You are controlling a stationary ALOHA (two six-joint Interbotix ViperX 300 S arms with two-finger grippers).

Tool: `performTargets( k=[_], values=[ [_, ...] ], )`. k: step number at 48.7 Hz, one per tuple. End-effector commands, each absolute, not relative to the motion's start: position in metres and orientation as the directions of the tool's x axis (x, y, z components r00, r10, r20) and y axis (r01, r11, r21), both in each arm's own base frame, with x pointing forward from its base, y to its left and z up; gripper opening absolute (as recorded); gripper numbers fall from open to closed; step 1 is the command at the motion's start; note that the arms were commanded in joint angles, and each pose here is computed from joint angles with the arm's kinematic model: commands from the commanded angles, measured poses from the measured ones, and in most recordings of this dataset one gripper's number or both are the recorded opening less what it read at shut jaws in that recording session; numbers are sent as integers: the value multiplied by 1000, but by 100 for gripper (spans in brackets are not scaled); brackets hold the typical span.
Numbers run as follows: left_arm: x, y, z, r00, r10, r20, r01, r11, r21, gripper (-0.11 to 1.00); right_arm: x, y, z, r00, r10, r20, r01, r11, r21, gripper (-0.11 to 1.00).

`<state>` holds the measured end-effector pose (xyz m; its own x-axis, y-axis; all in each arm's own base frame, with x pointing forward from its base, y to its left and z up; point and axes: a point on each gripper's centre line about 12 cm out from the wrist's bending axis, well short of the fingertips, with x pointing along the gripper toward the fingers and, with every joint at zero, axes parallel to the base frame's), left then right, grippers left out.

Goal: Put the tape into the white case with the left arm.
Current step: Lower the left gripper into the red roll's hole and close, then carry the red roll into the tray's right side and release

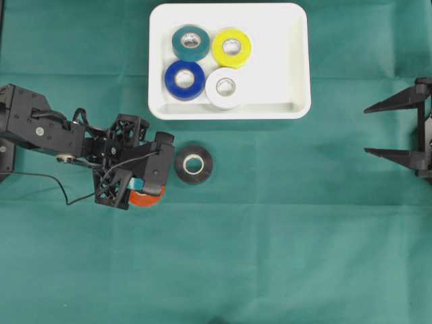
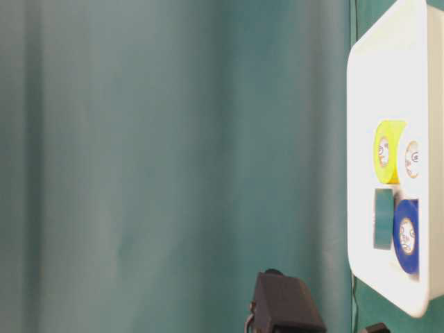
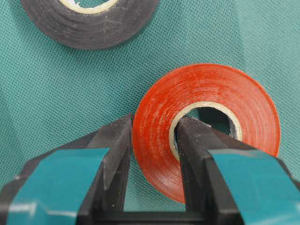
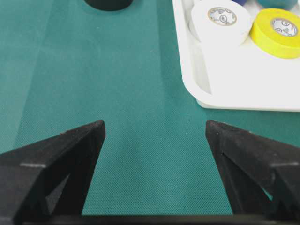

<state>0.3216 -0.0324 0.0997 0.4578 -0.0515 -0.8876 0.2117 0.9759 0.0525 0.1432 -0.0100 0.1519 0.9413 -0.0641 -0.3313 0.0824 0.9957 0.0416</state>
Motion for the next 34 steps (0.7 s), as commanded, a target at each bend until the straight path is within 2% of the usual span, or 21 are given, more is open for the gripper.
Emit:
performTargets(
  k=[1, 9, 24, 34],
  values=[
    [329, -32, 111, 491, -53, -869, 206, 977, 57, 25, 145, -10, 156, 945, -65, -321, 82, 996, 40, 62],
    [330, -36, 120, 501, -60, -863, 213, 975, 56, 25, 145, -10, 156, 945, -65, -320, 82, 996, 41, 62],
    [325, -46, 166, 549, -85, -831, 239, 969, 58, 25, 145, -10, 156, 945, -65, -321, 82, 996, 40, 62],
    [318, -47, 179, 545, -89, -834, 246, 967, 58, 25, 145, -10, 155, 944, -65, -323, 83, 996, 40, 62]
  ],
)
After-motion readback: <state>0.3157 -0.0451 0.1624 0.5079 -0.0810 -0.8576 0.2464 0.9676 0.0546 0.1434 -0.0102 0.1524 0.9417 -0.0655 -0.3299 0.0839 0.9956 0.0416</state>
